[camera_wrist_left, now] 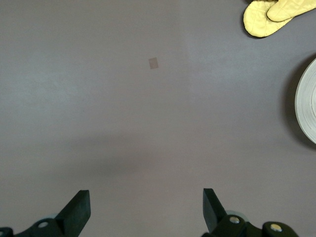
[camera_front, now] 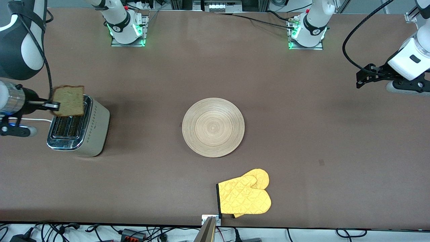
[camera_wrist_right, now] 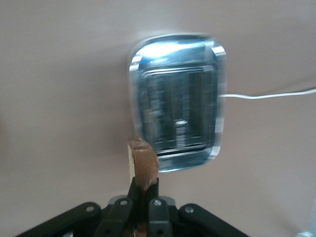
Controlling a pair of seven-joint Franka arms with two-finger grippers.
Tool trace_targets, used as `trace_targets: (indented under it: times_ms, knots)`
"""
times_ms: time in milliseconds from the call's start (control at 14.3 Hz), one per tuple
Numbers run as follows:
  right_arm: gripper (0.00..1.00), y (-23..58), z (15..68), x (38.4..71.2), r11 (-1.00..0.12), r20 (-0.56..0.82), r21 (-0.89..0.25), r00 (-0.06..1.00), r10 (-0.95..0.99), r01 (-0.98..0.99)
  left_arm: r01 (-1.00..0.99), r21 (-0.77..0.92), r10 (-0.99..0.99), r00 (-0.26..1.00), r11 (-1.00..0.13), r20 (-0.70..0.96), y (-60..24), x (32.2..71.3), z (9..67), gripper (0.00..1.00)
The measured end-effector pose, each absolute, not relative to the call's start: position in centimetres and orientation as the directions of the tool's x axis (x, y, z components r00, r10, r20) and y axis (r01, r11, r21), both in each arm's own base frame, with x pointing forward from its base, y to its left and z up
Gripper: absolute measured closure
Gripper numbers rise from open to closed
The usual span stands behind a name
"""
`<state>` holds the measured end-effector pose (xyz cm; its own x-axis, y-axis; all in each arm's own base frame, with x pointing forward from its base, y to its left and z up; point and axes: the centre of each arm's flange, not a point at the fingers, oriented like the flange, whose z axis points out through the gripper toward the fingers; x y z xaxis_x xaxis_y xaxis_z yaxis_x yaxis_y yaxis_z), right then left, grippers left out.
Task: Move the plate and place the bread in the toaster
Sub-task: 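Carry the bread with the right gripper over the toaster slot, then lower the bread into the toaster slot with the right gripper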
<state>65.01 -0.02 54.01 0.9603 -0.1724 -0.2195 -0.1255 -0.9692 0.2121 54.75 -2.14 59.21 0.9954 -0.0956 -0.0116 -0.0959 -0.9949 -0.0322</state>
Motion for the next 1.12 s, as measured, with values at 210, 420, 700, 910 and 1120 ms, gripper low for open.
trace_targets:
  times_ms: [210,420,700,910,1120]
  knots:
    - [0.92,-0.4,53.4,65.7,-0.941,-0.209,0.320,0.960,-0.186,-0.112,-0.096,-0.032,-0.096,0.995,-0.995,-0.012,-2.2,54.7,59.2,0.00]
    - [0.92,0.1,51.8,67.2,-0.934,-0.175,0.344,0.971,-0.165,-0.097,-0.097,-0.032,-0.096,0.995,-0.995,-0.012,-2.2,54.7,59.2,0.00]
    - [0.92,0.5,50.1,68.5,-0.932,-0.150,0.353,0.978,-0.147,-0.086,-0.097,-0.032,-0.096,0.995,-0.995,-0.015,-2.2,54.7,59.2,0.00]
    - [0.92,0.7,48.8,69.0,-0.933,-0.152,0.350,0.978,-0.140,-0.079,-0.097,-0.032,-0.096,0.995,-0.995,-0.016,-2.2,54.7,59.2,0.00]
    - [0.92,0.8,48.1,69.2,-0.944,-0.160,0.318,0.977,-0.142,-0.085,-0.097,-0.032,-0.096,0.995,-0.995,-0.016,-2.2,54.7,59.2,0.00]
